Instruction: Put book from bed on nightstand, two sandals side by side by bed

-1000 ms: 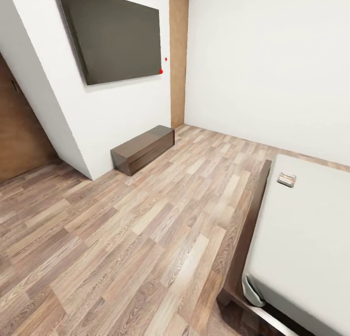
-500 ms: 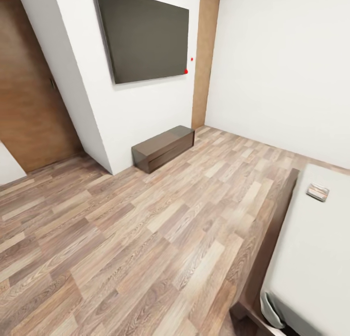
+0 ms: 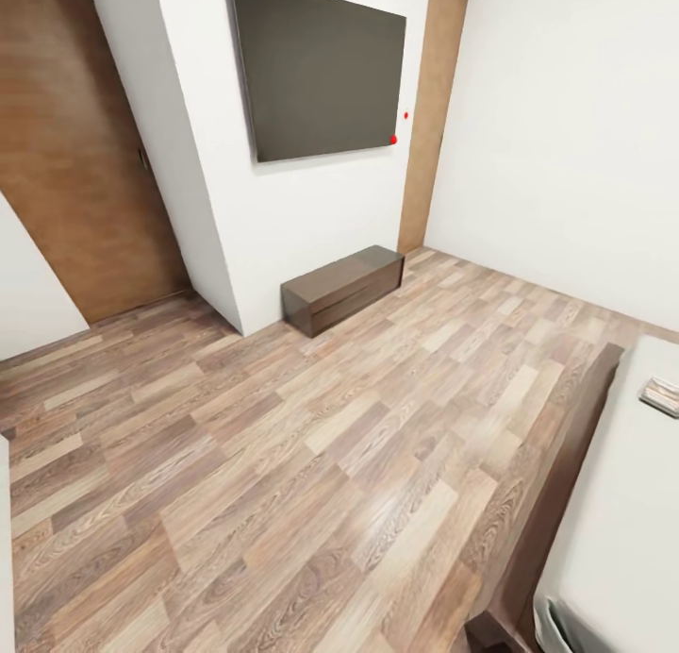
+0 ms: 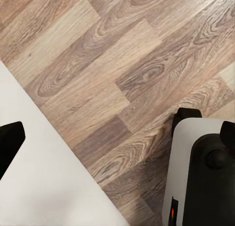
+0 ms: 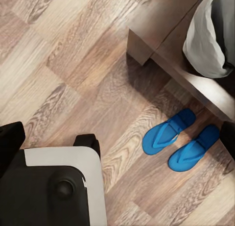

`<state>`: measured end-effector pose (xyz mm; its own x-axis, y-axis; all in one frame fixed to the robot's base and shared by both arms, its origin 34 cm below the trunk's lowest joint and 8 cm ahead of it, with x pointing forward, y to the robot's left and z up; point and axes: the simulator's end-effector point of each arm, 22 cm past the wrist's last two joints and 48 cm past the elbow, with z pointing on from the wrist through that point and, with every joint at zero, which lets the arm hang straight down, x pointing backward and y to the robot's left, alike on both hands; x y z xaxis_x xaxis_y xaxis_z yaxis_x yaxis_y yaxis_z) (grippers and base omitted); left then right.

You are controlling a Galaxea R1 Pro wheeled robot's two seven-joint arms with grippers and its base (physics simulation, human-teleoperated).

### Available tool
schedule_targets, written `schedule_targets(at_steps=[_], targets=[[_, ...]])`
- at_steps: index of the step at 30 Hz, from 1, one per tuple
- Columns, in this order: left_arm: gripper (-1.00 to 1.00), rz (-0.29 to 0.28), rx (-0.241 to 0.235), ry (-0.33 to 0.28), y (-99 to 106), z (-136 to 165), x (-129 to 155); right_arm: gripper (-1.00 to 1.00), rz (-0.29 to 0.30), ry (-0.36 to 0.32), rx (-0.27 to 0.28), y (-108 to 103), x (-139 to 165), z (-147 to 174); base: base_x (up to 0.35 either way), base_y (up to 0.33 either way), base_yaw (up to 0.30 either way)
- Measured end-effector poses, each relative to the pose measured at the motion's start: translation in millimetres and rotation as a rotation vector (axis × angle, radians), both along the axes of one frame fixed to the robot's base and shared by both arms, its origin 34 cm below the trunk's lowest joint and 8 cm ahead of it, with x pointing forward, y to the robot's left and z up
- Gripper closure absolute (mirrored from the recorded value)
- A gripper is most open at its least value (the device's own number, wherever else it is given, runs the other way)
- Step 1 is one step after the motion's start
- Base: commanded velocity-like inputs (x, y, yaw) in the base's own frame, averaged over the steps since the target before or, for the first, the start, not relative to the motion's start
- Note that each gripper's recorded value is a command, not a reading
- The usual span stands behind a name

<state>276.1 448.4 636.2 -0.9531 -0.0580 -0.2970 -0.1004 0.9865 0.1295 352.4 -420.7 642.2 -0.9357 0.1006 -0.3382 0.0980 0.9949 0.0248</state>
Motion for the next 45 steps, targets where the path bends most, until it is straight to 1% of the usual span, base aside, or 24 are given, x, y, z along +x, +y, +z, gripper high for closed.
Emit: schedule_targets(at_steps=[6,16,45], targets=[[-1.00,0.000,-0.001,0.000,-1,0,0,-1.00,-0.002,-0.001,-0.001,-1,0,0,0.206,0.103,0.029],[-1.00,0.000,-0.001,-0.008,-1,1,2,-1.00,-0.002,-0.010,0.000,0,3,2,0.301,0.097,0.006],[-1.00,-0.001,-0.003,-0.052,-3,9,18,-1.00,-0.002,-0.051,0.000,0,16,13,0.337,0.006,0.000]])
